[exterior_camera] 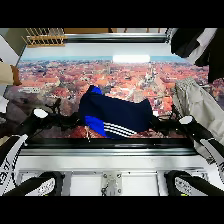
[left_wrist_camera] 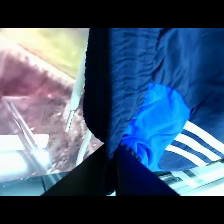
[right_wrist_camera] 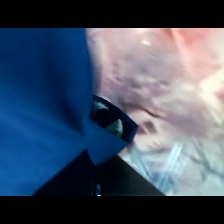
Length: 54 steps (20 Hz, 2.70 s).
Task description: Fold the clothes and pants, and hang the long-sleeved shirts on hangers.
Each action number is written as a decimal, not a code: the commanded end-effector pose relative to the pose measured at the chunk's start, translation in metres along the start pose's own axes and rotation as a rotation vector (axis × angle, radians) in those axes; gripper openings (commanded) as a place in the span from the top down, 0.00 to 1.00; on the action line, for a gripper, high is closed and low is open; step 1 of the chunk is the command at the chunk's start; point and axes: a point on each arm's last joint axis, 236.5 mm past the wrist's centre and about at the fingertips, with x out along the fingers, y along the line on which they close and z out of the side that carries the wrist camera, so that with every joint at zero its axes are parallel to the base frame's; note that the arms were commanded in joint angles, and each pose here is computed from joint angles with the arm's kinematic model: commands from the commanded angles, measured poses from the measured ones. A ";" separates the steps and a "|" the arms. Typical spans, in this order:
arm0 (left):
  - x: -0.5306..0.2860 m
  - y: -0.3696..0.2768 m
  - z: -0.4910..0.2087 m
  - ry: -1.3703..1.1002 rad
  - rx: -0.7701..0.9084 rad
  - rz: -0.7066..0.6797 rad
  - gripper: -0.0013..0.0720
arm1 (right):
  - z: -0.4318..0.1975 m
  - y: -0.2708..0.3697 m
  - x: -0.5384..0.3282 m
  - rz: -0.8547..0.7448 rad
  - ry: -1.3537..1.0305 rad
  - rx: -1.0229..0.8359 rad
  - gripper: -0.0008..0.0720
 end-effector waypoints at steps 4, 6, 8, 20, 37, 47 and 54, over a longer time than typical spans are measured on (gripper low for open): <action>-0.116 -0.120 0.057 -0.287 0.281 -0.150 0.96 | 0.074 0.120 -0.128 0.073 -0.284 -0.569 0.99; -0.201 -0.187 0.053 -0.466 0.446 -0.232 0.96 | 0.087 0.179 -0.219 0.070 -0.467 -0.755 0.99; -0.285 -0.239 0.027 -0.653 0.592 -0.306 0.96 | 0.079 0.228 -0.304 0.107 -0.654 -0.868 0.99; -0.427 -0.269 -0.159 -0.897 0.686 -0.508 0.96 | -0.019 0.287 -0.496 0.302 -1.150 -0.963 0.99; -0.111 -0.112 0.147 -0.445 0.062 -0.101 0.96 | 0.176 0.306 -0.075 0.274 -0.524 -0.651 0.87; -0.110 -0.026 0.164 -0.220 0.144 0.179 0.07 | 0.163 0.238 -0.173 0.167 -0.488 -0.686 0.06; -0.030 0.073 0.005 0.032 -0.001 0.216 0.07 | 0.063 0.167 -0.163 0.124 -0.363 -0.661 0.06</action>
